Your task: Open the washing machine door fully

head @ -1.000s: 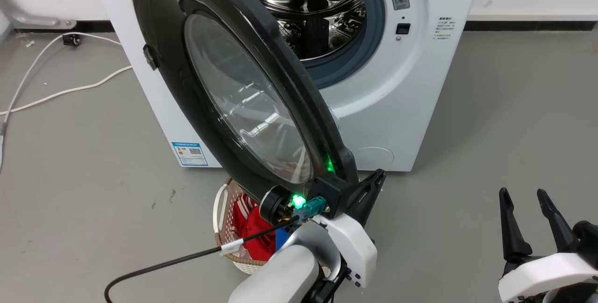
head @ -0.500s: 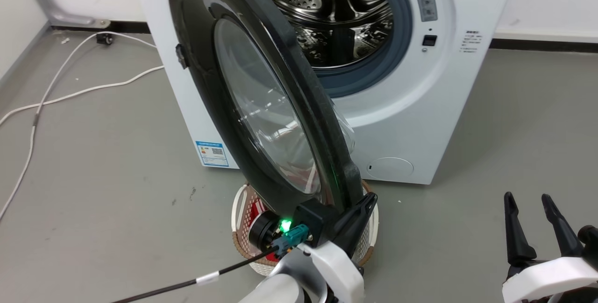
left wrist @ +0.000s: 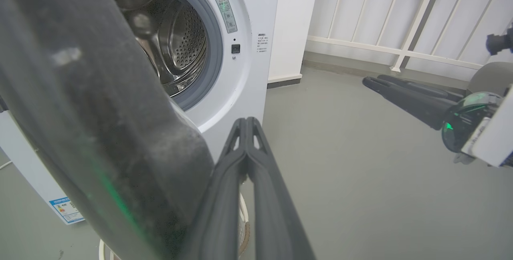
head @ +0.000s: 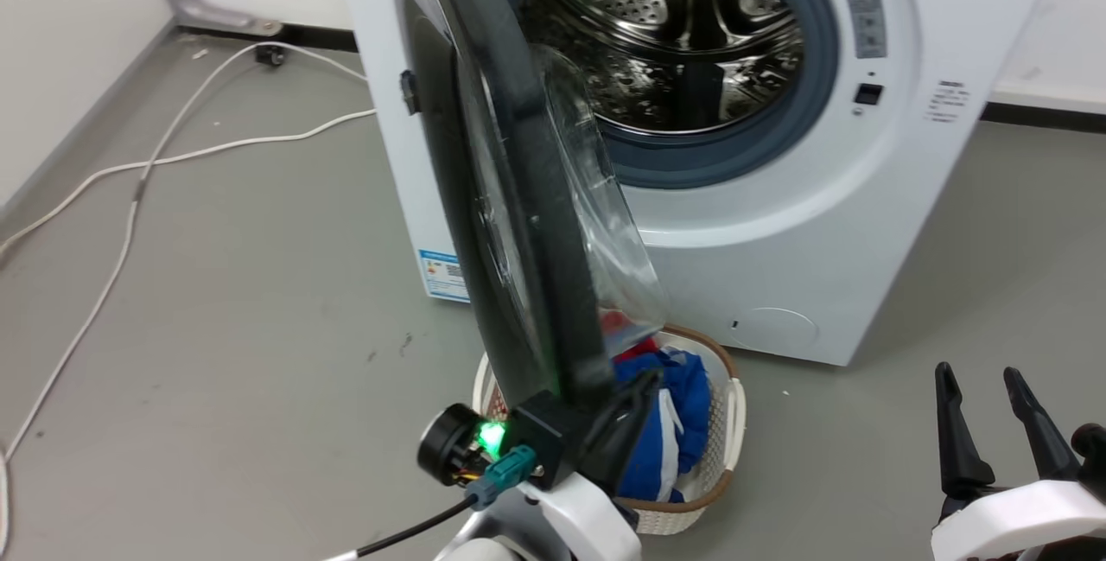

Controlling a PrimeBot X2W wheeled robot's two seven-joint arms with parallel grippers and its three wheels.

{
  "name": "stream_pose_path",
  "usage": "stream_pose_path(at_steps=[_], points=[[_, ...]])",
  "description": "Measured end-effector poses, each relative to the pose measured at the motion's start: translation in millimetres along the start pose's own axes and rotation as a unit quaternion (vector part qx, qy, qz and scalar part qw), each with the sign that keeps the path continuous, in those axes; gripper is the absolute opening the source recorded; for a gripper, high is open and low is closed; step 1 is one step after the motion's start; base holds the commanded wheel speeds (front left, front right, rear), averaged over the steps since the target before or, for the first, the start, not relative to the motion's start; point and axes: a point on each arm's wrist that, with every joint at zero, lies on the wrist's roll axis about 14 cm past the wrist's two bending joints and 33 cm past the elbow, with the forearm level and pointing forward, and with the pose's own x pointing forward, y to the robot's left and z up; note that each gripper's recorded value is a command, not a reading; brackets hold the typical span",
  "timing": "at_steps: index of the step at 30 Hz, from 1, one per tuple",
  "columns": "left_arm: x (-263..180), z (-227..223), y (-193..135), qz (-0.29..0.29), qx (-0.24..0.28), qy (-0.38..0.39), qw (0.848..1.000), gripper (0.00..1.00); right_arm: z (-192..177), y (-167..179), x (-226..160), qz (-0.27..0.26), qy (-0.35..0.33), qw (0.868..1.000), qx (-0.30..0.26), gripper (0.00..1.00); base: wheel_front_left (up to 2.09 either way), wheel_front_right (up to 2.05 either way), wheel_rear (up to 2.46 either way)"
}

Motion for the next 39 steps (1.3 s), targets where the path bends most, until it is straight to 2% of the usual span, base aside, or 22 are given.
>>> stream_pose_path(at_steps=[10, 17, 22, 27, 32, 39], points=[[-33, 13, 43, 0.084, 0.019, -0.016, 0.996, 0.00, -6, 31, 20, 0.046, 0.009, 0.999, 0.000, 1.00, 0.00, 0.00, 0.00], [-69, 16, 82, 0.177, 0.010, -0.024, 0.984, 0.00, -12, 64, 36, 0.092, 0.015, 0.996, 0.001, 1.00, 0.00, 0.00, 0.00], [-101, 15, 115, 0.248, 0.004, -0.026, 0.968, 0.00, -14, 90, 45, 0.127, 0.018, 0.992, 0.002, 1.00, 0.00, 0.00, 0.00], [-134, 16, 152, 0.320, 0.002, -0.033, 0.947, 0.00, -14, 108, 52, 0.151, 0.018, 0.988, 0.003, 1.00, 0.00, 0.00, 0.00], [-157, 17, 185, 0.371, 0.004, -0.039, 0.928, 0.00, -14, 111, 54, 0.155, 0.018, 0.988, 0.004, 1.00, 0.00, 0.00, 0.00], [-173, 21, 230, 0.413, 0.003, -0.037, 0.910, 0.00, -15, 101, 54, 0.144, 0.022, 0.989, 0.002, 1.00, 0.00, 0.00, 0.00]])
